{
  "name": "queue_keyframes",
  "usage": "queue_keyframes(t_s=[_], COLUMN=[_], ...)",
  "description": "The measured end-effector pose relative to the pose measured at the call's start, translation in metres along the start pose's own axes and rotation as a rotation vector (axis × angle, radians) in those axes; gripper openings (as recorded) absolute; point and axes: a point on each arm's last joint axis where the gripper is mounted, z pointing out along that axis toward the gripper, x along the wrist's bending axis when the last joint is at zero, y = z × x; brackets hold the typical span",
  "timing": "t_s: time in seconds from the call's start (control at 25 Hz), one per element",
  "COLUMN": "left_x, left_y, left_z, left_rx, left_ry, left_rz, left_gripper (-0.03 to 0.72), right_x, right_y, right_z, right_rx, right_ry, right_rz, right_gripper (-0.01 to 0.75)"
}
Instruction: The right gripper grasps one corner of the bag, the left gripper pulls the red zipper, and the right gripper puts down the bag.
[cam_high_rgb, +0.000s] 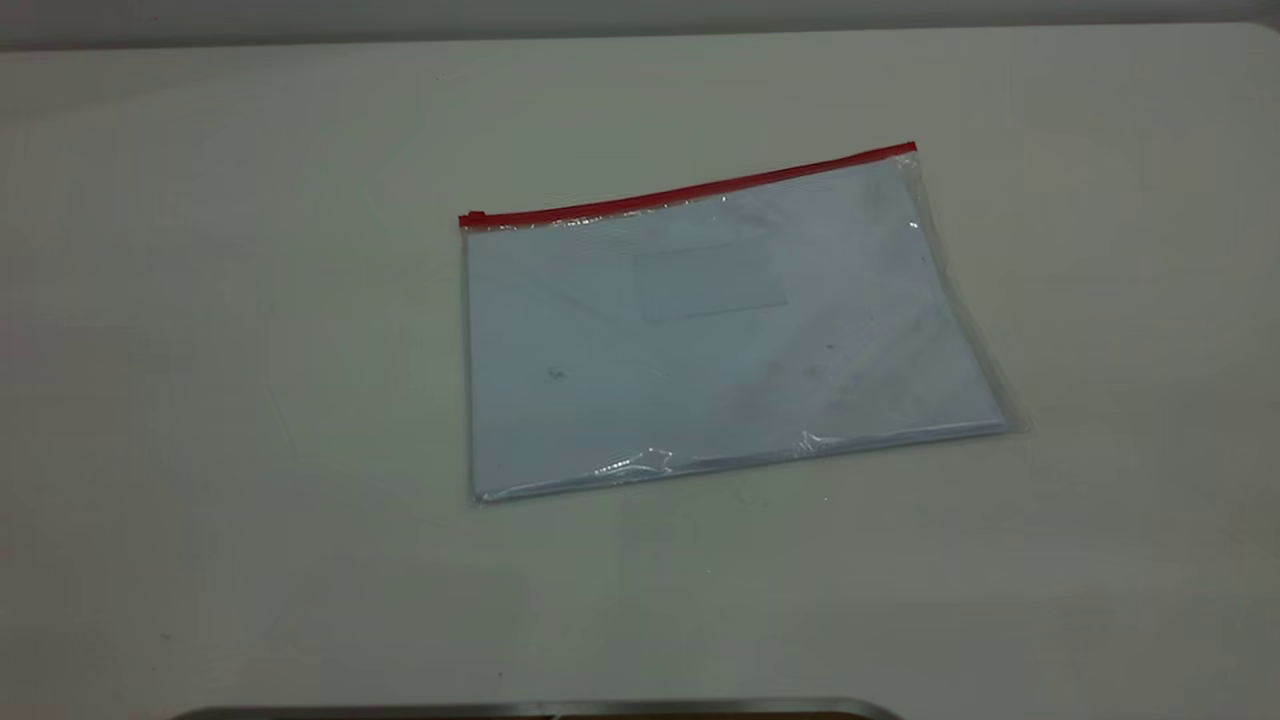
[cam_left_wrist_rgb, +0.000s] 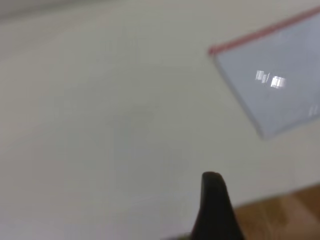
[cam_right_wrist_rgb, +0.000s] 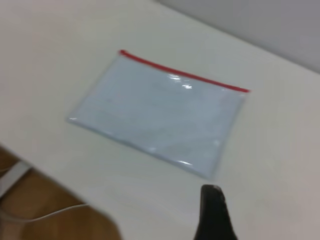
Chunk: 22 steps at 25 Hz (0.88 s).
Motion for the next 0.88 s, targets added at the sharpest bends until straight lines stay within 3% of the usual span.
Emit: queue_keyframes(t_s=[0.4, 0.88], left_x=[0.0, -0.002], left_y=[-0.042, -0.057], left_z=[0.058, 0.078], left_rx=[0.248, 0.295], left_ry=[-0.032, -0.052], left_rz=[0.034, 0.022], left_gripper=[0.59, 0.59], right_x=[-0.007, -0.013], right_y=[-0.027, -0.031], right_z=[0.019, 0.023], right_rx=[0.085, 0.1], right_ry=[-0.077, -0.138], right_rz=[0.028, 0.105], right_gripper=[0.552, 0.552])
